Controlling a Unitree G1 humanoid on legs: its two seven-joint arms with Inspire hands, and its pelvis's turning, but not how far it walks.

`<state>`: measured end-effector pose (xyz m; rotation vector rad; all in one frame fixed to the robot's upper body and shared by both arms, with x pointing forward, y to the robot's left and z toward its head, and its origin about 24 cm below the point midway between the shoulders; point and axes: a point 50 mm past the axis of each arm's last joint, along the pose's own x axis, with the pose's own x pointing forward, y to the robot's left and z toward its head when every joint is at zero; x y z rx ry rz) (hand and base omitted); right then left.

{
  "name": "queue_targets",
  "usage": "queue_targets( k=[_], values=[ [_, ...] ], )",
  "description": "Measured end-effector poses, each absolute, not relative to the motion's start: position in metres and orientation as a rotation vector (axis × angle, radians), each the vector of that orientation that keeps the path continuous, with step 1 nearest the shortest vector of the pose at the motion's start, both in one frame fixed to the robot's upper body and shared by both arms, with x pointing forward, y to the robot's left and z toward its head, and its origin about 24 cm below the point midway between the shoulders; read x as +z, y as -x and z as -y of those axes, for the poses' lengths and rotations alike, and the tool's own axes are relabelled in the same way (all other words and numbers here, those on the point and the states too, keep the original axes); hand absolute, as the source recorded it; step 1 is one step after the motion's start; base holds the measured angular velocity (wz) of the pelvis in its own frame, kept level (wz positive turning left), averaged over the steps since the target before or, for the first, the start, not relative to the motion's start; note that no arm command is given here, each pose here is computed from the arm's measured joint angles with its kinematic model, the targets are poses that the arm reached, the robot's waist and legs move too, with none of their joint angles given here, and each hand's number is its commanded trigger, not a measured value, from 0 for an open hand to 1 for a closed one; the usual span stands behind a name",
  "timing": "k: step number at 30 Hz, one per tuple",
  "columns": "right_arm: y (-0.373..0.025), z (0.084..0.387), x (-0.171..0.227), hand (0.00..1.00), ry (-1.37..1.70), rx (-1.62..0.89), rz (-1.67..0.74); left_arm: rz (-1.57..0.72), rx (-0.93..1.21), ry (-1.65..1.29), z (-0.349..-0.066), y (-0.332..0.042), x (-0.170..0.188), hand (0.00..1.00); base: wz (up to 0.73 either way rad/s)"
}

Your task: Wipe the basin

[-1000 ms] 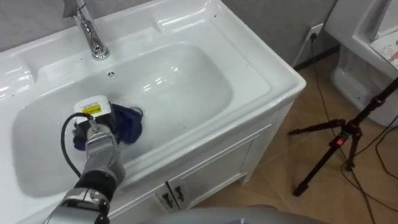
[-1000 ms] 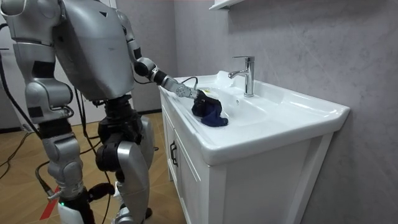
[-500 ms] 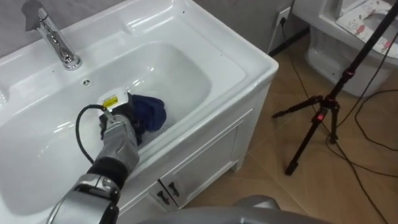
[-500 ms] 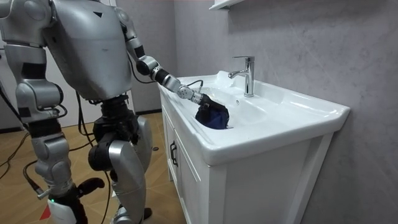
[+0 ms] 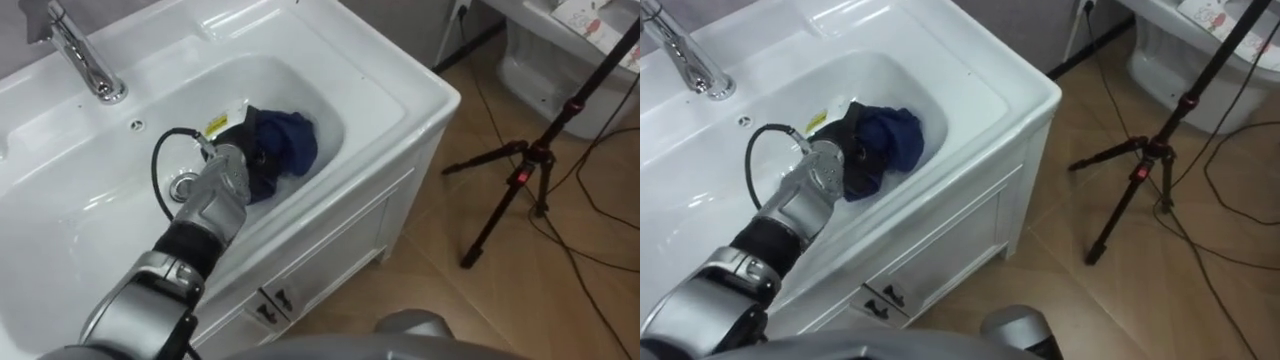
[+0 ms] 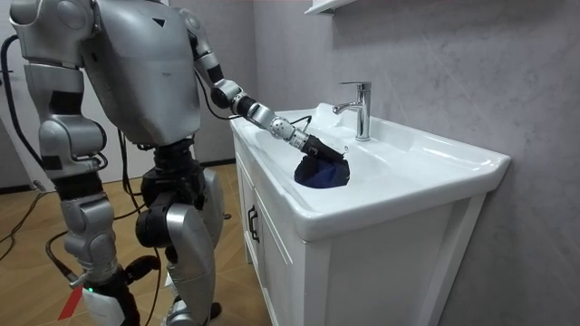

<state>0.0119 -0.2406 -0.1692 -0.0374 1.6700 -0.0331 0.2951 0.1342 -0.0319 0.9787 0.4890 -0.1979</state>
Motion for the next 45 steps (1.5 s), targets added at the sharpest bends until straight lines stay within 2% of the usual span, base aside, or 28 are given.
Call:
queue_targets(
  k=[11, 18, 27, 37, 45],
  values=[
    [-0.007, 0.240, -0.170, 0.00, 0.054, -0.032, -1.672, -0.401, -0.168, -0.867, -0.127, -0.308, -0.008, 1.00, 0.00],
    [-0.008, 0.244, -0.169, 0.00, 0.074, -0.047, -1.654, -0.268, -0.125, -0.828, -0.121, -0.315, 0.019, 1.00, 0.00],
    [0.003, 0.245, -0.169, 0.00, 0.081, -0.053, -1.683, -0.249, -0.106, -0.831, -0.125, -0.317, 0.024, 1.00, -0.01],
    [0.016, 0.244, -0.168, 0.00, 0.087, 0.006, -1.728, -0.296, -0.101, -0.919, -0.139, -0.316, 0.009, 1.00, -0.08],
    [0.028, 0.246, -0.166, 0.00, 0.054, -0.033, -1.737, -0.526, -0.092, -0.975, -0.175, -0.286, -0.047, 1.00, -0.08]
  ],
)
